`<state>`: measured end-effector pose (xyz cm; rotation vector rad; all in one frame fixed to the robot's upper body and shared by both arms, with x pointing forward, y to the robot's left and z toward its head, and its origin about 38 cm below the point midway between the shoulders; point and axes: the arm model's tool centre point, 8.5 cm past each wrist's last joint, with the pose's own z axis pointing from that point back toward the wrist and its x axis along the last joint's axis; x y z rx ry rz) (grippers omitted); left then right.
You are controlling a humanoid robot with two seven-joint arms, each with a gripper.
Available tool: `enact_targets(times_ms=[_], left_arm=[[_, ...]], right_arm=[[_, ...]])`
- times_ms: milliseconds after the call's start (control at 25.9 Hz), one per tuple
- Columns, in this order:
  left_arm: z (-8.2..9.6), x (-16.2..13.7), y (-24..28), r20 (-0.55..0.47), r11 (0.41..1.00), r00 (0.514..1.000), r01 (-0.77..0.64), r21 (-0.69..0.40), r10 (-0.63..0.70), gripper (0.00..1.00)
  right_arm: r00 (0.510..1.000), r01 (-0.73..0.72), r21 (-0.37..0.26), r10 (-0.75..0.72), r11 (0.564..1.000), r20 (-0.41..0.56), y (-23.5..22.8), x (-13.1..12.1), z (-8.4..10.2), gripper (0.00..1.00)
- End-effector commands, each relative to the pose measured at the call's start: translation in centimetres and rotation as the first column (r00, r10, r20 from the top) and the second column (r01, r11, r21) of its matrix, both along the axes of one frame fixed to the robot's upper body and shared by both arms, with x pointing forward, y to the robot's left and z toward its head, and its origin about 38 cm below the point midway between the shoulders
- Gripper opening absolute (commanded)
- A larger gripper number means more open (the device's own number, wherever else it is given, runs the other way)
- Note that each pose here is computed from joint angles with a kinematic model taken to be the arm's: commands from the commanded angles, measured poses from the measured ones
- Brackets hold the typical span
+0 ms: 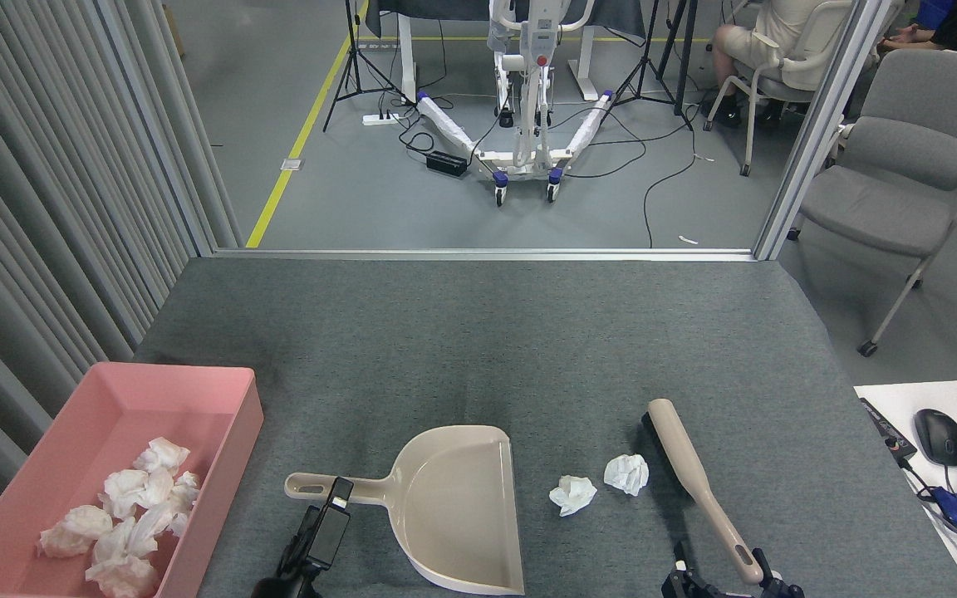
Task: Sweep and dump garbage into bin
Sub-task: 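Move left hand to dustpan handle and right hand to brush handle, then grasp the dustpan handle with left hand and brush with right hand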
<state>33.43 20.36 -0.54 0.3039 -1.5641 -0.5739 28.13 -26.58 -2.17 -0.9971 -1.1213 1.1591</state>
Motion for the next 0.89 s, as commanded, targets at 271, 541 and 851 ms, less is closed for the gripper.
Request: enact_targets(times_ms=[271, 541, 851], left_arm=[[-0.4, 2.0, -1.3, -0.01, 0.999, 0.999, -0.031, -0.033, 0.03, 0.95], [-1.3, 3.1, -0.9, -0.026, 0.997, 0.997, -0.073, -0.028, 0.072, 0.88], [-1.3, 3.3, -0.4, 0.001, 0.992, 0.992, -0.126, -0.03, 0.126, 0.73]], right_arm=[[1.0, 0.009, -0.004, -0.009, 1.0, -0.007, -0.2, 0.0, -0.2, 0.97], [1.0, 0.017, -0.02, -0.017, 1.0, -0.004, -1.0, 0.5, -0.1, 0.97], [1.0, 0.029, -0.033, -0.028, 0.999, 0.014, -1.6, 1.4, 0.1, 0.95]])
